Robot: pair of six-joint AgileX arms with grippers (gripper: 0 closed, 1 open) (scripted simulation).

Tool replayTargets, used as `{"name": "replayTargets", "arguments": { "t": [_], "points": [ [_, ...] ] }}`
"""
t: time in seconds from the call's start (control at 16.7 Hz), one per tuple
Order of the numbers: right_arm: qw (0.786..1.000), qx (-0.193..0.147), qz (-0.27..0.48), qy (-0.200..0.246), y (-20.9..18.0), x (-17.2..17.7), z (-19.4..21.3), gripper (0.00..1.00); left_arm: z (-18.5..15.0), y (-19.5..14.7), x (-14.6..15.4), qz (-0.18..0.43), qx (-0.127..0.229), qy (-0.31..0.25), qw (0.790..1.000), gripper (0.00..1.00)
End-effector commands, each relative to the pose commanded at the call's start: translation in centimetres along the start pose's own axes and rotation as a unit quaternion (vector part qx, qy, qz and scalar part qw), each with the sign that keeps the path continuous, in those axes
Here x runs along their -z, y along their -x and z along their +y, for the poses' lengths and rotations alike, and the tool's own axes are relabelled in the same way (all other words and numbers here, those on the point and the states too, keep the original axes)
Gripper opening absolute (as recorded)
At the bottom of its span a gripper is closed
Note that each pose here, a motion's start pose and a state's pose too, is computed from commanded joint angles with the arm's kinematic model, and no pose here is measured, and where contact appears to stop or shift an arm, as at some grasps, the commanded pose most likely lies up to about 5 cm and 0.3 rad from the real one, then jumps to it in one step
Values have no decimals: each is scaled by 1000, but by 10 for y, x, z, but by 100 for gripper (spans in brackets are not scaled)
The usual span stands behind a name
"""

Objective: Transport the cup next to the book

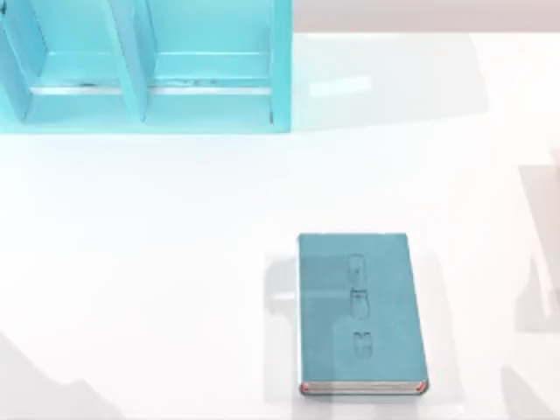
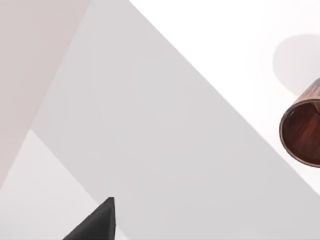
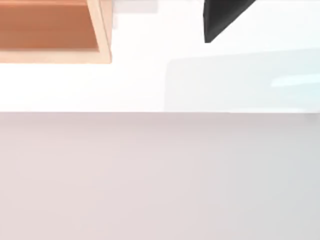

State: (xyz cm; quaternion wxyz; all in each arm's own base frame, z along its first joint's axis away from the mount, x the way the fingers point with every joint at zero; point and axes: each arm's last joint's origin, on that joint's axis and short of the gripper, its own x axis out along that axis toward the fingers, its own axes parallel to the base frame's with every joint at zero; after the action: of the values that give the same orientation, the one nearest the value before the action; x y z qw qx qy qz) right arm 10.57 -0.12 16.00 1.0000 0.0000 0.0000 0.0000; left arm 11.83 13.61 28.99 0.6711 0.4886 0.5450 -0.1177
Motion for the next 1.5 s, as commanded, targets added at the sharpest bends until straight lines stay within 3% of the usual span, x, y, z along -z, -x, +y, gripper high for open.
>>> {"name": "replayTargets", "arguments": {
  "t": [0.24,0.54,0.84,1.2,1.5],
  "points": [
    [1000,0,0,0,0,0,0,100,19,-25,29,-19,131,-123,984,100],
    [1000,0,0,0,0,0,0,100,31,-58,53,-85,220,-255,938,100],
    [1000,0,0,0,0,0,0,100,35,-76,59,-123,247,-312,909,100],
    [1000,0,0,0,0,0,0,100,35,-77,58,-124,246,-315,908,100],
    [1000,0,0,0,0,0,0,100,17,-114,57,-123,247,-314,908,100]
  ]
}}
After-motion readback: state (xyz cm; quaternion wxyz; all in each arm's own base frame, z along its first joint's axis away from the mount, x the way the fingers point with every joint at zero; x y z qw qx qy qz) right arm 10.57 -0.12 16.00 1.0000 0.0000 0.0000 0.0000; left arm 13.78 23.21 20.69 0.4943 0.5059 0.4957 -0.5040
